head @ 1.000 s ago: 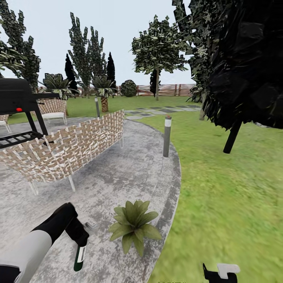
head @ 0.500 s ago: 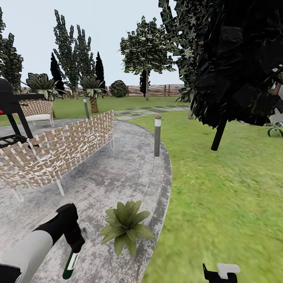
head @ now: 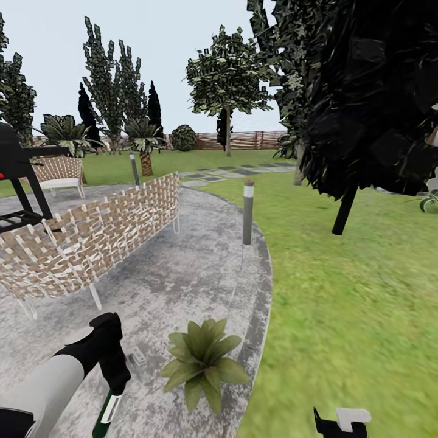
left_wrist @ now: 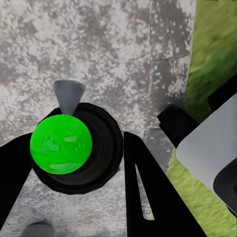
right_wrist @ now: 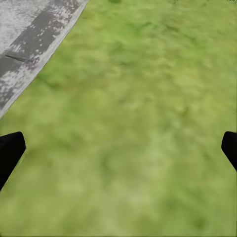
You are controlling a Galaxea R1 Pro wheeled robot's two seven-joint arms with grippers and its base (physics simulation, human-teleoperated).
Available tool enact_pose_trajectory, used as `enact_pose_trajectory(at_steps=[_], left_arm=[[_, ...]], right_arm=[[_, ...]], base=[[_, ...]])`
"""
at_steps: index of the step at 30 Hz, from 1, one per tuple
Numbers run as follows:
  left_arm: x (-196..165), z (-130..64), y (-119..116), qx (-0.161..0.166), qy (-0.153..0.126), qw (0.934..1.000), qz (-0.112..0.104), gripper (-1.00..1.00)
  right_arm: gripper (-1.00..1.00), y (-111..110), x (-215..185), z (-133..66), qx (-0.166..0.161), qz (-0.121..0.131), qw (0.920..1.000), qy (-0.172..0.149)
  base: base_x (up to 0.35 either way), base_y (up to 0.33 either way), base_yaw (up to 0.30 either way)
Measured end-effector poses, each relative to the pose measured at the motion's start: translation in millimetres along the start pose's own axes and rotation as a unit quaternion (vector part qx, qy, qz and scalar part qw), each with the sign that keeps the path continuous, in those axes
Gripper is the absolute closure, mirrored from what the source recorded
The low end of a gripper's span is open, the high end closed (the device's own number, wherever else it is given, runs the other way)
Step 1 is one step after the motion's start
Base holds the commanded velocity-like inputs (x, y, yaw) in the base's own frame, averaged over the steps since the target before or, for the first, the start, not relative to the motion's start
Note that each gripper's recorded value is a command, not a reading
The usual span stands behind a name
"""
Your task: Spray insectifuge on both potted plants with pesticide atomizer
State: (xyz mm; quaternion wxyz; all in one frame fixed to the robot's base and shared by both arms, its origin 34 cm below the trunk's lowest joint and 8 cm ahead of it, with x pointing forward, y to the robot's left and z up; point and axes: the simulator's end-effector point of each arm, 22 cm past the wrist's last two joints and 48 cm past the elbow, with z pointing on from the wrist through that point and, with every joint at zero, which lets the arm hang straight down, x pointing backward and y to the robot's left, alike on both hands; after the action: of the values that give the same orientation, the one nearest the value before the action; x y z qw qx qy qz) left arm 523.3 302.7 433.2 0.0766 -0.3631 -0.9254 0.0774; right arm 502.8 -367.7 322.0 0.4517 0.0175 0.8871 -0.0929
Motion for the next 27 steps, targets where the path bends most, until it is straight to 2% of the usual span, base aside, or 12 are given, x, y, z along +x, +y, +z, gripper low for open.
enact_pose_trajectory(at_steps=[10,15,19,24,27], left_arm=[[-1,11.2,-12,0.008,0.004,0.9999,0.007,1.0],[2,13.7,-3,-0.01,0.008,0.9999,0.005,1.0],[0,10.4,6,-0.027,0.003,0.9996,0.004,1.0],[-12,-1.2,10,-0.036,-0.008,0.9993,0.007,1.0],[-10,0.3,10,-0.037,-0.005,0.9993,0.007,1.0]], right_arm=[[-1.0,0,0,0.3,0.001,0.001,1.0,0.0],[-1.0,0,0,0.2,0.001,0.001,1.0,0.0],[-1.0,-1,0,0.2,0.001,0.001,1.0,0.0],[-1.0,1,6,-1.9,0.0,0.002,1.0,0.007],[-1.0,6,9,-3.0,-0.003,0.004,0.9999,0.011]], base=[[0.016,0.011,0.0],[0.0,0.0,-0.171],[0.0,0.0,-0.197],[0.0,0.0,-0.016],[0.0,0.0,0.0]])
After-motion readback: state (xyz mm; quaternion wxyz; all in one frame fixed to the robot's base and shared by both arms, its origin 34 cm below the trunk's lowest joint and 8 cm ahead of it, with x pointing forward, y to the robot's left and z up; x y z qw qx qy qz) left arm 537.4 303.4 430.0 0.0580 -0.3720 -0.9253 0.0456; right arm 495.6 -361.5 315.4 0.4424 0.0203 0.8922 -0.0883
